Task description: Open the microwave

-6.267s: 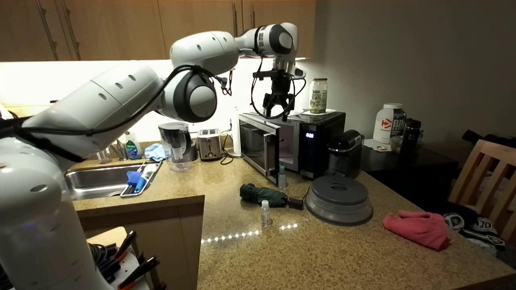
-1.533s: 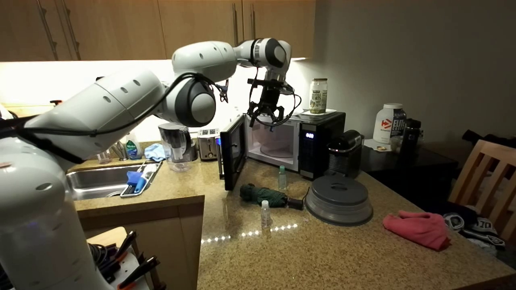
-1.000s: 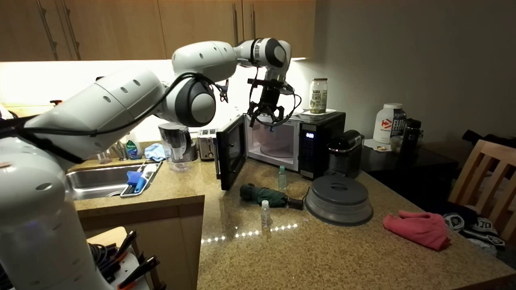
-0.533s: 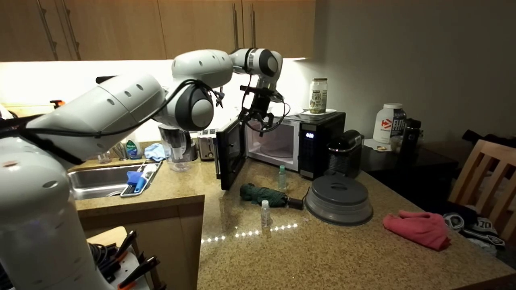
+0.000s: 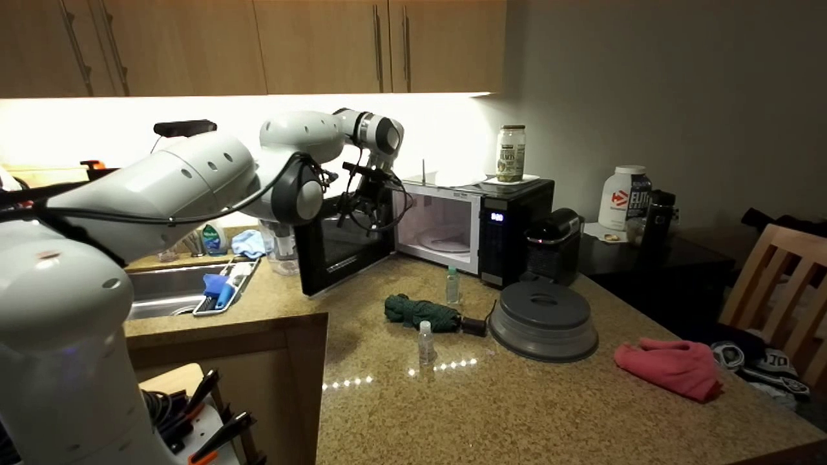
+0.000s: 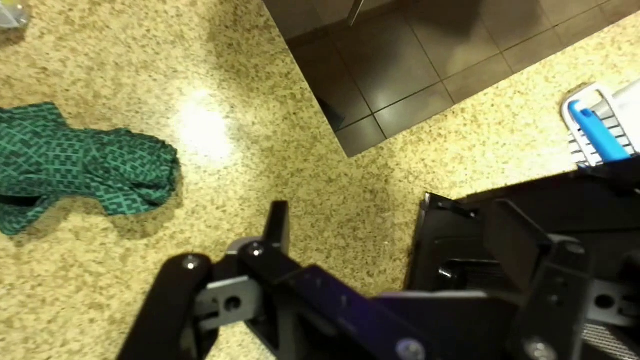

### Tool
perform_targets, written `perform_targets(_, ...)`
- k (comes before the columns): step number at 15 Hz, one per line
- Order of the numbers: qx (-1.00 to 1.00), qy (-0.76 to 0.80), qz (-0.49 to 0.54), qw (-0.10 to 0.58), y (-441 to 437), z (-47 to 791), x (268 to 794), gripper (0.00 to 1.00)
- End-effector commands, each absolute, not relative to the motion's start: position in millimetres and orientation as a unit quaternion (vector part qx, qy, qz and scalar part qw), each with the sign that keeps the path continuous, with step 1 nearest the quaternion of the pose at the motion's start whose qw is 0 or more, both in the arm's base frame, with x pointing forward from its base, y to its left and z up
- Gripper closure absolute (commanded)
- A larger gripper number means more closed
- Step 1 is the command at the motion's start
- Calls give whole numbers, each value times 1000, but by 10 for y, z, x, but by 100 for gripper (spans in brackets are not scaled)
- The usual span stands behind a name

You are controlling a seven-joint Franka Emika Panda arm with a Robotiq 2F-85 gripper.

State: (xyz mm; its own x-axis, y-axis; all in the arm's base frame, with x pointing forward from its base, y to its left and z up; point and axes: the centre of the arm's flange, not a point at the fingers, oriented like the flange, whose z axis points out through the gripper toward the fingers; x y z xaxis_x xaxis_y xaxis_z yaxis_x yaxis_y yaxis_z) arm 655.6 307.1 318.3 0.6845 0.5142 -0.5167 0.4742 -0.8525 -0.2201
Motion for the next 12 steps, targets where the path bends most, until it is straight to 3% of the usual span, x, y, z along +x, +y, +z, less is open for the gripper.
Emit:
perform_targets(1, -915, -272, 295, 36, 3140, 3144, 6523, 0)
perform_targets(12, -916, -270, 296, 34, 3139, 3120, 6514, 0)
